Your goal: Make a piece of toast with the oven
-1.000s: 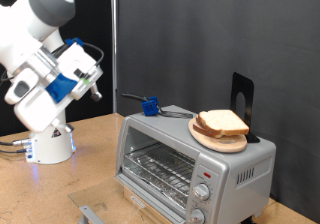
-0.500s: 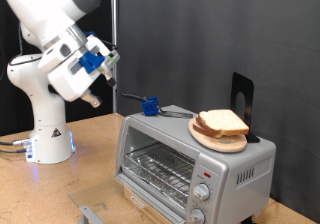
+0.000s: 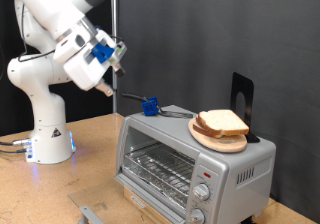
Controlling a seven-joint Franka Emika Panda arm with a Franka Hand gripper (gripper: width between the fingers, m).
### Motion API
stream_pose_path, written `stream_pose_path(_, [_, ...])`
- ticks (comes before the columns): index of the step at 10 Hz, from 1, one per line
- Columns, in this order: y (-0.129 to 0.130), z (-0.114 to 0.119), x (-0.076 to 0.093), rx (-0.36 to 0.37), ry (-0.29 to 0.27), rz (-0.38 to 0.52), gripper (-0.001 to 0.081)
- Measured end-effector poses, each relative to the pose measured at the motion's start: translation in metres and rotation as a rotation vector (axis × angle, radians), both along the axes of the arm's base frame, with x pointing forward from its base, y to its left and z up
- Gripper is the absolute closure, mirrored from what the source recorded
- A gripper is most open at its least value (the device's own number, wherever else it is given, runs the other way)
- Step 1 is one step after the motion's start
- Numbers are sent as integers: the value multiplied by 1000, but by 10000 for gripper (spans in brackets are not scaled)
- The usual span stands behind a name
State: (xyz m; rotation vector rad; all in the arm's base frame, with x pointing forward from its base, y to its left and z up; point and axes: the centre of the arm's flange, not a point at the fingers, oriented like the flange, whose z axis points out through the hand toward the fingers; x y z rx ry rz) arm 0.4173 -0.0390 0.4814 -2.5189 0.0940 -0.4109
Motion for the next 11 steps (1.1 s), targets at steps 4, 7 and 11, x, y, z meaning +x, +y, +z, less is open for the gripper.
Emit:
stream_pose_path(4, [56,31,-22,-66,-69,26,2])
stream_pose_path(7, [99,50,-49,-112,-25,15,2])
stream_pose_path(11, [122,75,-93,-123,148,21,2])
